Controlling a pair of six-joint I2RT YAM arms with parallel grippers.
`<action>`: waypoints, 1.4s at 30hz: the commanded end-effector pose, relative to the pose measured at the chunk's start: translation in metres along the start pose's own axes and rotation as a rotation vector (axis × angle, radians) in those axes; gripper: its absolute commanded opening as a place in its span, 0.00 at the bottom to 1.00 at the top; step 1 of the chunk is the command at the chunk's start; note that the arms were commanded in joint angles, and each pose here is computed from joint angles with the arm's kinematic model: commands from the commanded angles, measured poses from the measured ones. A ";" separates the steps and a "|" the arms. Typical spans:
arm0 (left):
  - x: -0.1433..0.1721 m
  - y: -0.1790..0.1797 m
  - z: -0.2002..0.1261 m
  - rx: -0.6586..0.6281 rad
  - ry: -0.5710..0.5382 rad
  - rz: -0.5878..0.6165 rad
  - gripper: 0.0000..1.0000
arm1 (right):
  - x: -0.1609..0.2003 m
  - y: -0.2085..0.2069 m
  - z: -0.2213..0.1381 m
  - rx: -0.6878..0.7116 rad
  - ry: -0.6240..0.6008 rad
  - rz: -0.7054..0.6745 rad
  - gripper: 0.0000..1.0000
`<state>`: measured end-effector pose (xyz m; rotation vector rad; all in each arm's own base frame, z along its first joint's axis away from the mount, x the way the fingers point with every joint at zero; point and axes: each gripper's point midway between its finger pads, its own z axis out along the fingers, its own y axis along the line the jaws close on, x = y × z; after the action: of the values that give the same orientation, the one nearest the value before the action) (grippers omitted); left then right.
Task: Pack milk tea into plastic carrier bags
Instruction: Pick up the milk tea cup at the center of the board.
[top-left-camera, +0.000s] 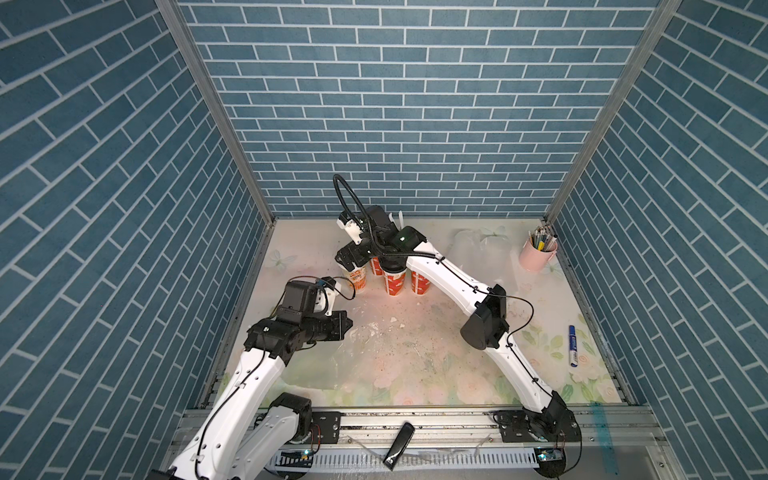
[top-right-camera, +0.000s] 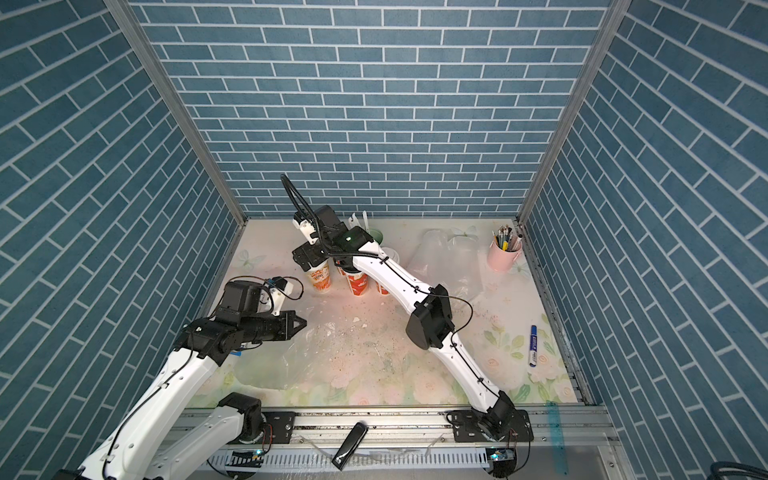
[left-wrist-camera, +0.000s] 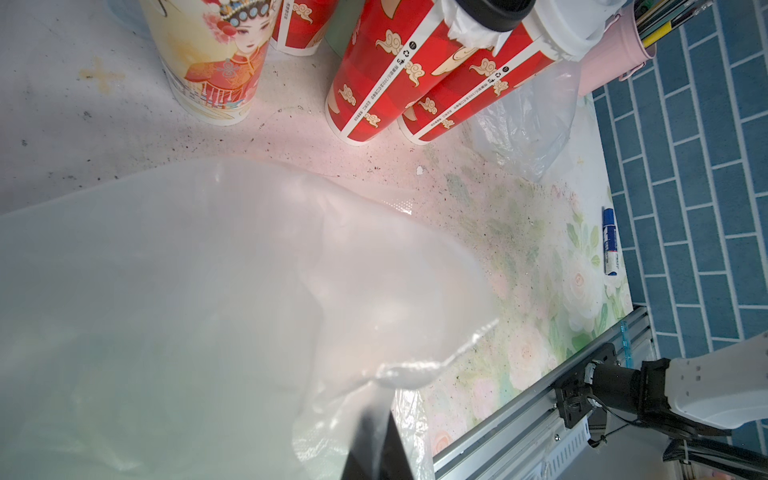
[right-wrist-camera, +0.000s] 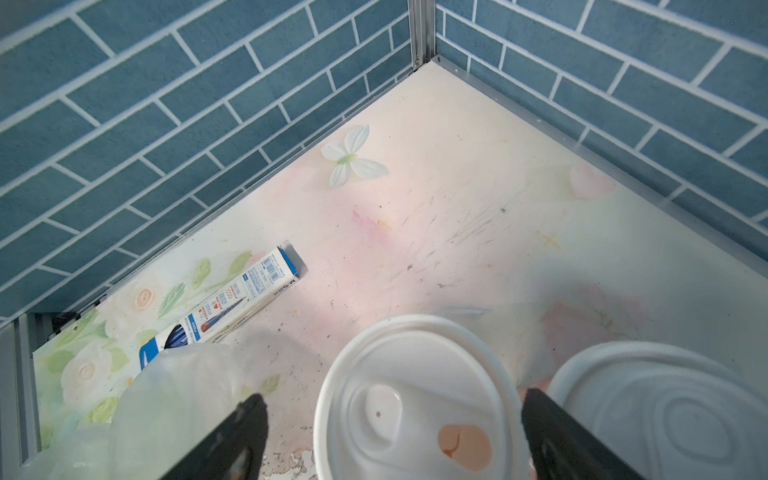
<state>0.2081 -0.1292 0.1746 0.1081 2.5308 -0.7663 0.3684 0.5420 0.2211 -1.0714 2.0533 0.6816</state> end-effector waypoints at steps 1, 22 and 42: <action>0.004 0.004 0.000 -0.008 0.006 -0.009 0.00 | -0.001 -0.003 0.005 0.022 -0.007 -0.048 0.96; 0.004 0.006 0.001 -0.017 0.005 -0.012 0.00 | 0.012 -0.003 0.016 0.071 0.030 -0.100 0.85; 0.003 0.006 0.000 -0.013 -0.003 -0.012 0.00 | 0.022 -0.002 0.019 0.080 0.063 -0.132 0.73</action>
<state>0.2084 -0.1277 0.1739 0.0998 2.5296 -0.7633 0.3722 0.5433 0.2023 -1.1282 2.0294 0.5477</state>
